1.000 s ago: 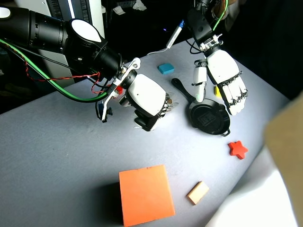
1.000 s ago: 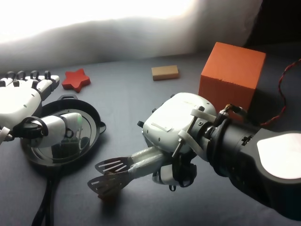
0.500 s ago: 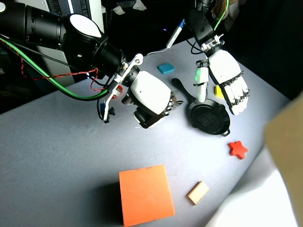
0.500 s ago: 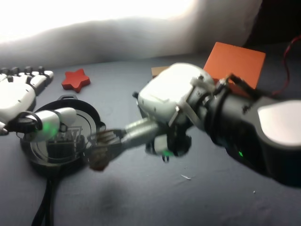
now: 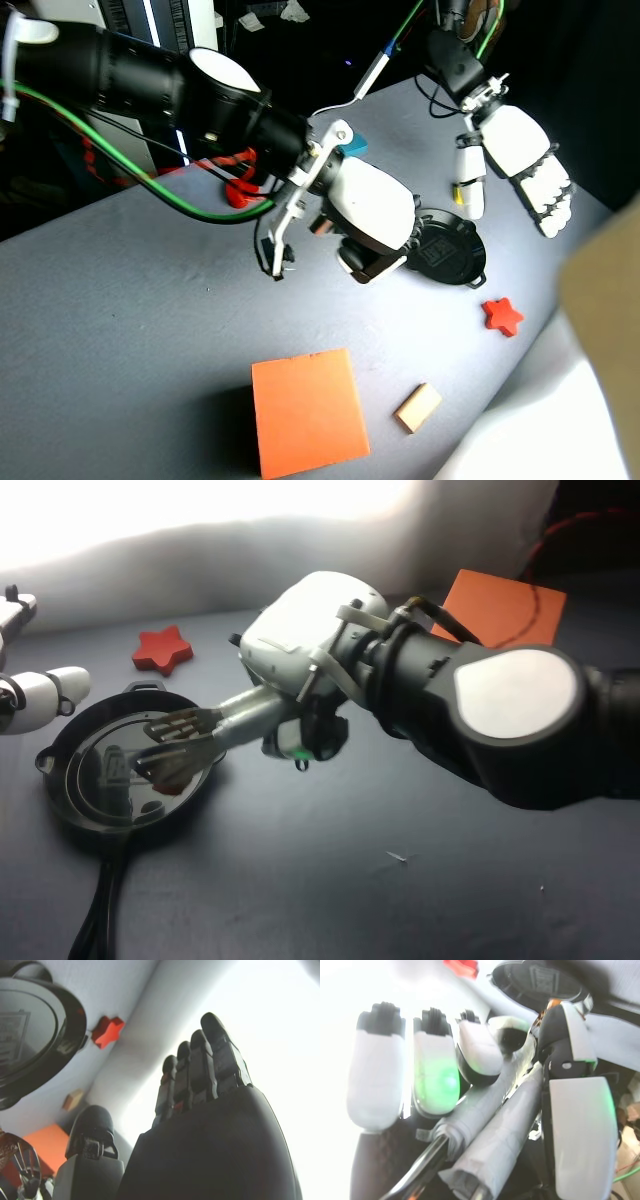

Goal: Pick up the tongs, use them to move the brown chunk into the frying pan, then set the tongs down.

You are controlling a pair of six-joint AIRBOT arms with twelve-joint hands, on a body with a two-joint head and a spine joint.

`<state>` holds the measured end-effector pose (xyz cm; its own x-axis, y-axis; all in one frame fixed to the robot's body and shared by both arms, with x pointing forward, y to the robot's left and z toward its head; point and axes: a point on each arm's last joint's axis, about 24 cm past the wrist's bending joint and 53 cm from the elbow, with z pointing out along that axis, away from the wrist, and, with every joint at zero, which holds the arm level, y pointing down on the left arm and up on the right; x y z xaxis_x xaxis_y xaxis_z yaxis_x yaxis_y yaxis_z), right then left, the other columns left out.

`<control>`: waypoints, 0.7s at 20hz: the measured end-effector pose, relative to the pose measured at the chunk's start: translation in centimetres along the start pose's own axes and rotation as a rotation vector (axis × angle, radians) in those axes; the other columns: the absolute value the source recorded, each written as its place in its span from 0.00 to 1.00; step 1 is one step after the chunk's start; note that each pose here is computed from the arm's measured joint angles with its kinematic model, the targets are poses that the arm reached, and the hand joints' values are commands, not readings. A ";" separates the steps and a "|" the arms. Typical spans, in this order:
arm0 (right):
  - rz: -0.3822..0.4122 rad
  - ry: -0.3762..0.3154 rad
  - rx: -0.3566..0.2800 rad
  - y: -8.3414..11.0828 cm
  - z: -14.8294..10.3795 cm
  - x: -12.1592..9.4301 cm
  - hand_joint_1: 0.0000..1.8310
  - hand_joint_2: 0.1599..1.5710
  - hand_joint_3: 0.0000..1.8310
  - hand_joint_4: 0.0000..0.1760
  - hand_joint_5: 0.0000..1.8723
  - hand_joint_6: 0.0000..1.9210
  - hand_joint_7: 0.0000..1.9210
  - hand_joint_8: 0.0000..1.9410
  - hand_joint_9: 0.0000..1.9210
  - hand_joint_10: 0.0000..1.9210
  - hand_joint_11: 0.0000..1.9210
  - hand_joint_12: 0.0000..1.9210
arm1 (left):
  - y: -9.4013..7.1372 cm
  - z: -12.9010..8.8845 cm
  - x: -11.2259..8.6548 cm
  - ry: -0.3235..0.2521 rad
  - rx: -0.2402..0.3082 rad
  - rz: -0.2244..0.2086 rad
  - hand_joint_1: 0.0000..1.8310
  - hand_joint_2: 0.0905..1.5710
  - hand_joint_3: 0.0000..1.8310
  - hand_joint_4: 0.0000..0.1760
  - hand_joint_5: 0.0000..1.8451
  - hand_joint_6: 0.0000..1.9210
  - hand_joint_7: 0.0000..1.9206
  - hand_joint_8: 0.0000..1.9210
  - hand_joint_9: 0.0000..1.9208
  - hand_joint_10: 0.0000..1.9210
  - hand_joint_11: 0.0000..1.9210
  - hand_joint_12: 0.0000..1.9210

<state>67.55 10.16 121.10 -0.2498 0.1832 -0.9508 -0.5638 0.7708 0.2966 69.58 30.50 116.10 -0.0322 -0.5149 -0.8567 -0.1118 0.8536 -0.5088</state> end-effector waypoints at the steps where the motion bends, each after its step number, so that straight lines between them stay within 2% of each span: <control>1: 0.000 -0.005 0.000 -0.1 0.4 0.1 0.46 0.89 0.00 1.00 0.70 0.96 0.82 0.95 0.86 1.00 0.85 1.00 | 0.3 0.1 -0.1 0.000 -0.005 0.000 0.00 0.82 0.00 0.09 0.03 0.00 0.06 0.00 0.07 0.00 0.00 0.32; 3: -0.007 -0.010 -0.057 0.6 2.0 0.8 0.45 0.90 0.00 1.00 0.71 0.96 0.82 0.96 0.86 1.00 0.85 1.00 | 1.4 0.2 0.0 0.004 -0.023 0.001 0.00 0.82 0.00 0.09 0.03 0.00 0.06 0.00 0.06 0.00 0.00 0.30; 7: -0.031 -0.013 -0.085 1.9 2.7 1.2 0.43 0.90 0.00 1.00 0.69 0.93 0.81 0.97 0.86 1.00 0.84 1.00 | 2.1 0.4 -0.2 0.000 -0.034 -0.004 0.00 0.82 0.00 0.06 0.04 0.00 0.06 0.00 0.06 0.00 0.00 0.28; 8: -0.039 -0.014 -0.091 1.9 2.7 1.3 0.44 0.89 0.00 1.00 0.67 0.93 0.80 1.00 0.86 1.00 0.85 1.00 | 2.2 0.5 -0.4 -0.004 -0.035 -0.002 0.00 0.82 0.00 0.12 0.03 0.00 0.05 0.00 0.06 0.00 0.00 0.28; 10: -0.040 -0.010 -0.093 1.7 2.7 1.7 0.45 0.89 0.00 1.00 0.68 0.93 0.80 0.99 0.86 1.00 0.85 1.00 | 2.3 0.5 -0.6 -0.009 -0.038 -0.002 0.00 0.82 0.00 0.07 0.04 0.00 0.05 0.00 0.06 0.00 0.00 0.29; 13: -0.053 -0.020 -0.089 1.5 2.8 1.5 0.45 0.89 0.00 1.00 0.67 0.97 0.80 0.99 0.85 1.00 0.83 1.00 | 2.3 0.5 -0.4 -0.005 -0.035 0.001 0.00 0.82 0.00 0.07 0.04 0.00 0.06 0.00 0.06 0.00 0.00 0.28; 14: -0.055 -0.026 -0.085 1.4 2.8 1.4 0.40 0.91 0.00 1.00 0.65 1.00 0.78 1.00 0.83 1.00 0.80 1.00 | 2.2 0.5 -0.4 -0.004 -0.032 0.003 0.00 0.82 0.00 0.09 0.03 0.00 0.05 0.00 0.06 0.00 0.00 0.28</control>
<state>68.58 13.18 119.97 -0.1972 0.1583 -0.9675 -0.6410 0.7259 0.2494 69.85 32.60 115.29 -0.0285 -0.5121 -0.8585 -0.1436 0.8520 -0.5035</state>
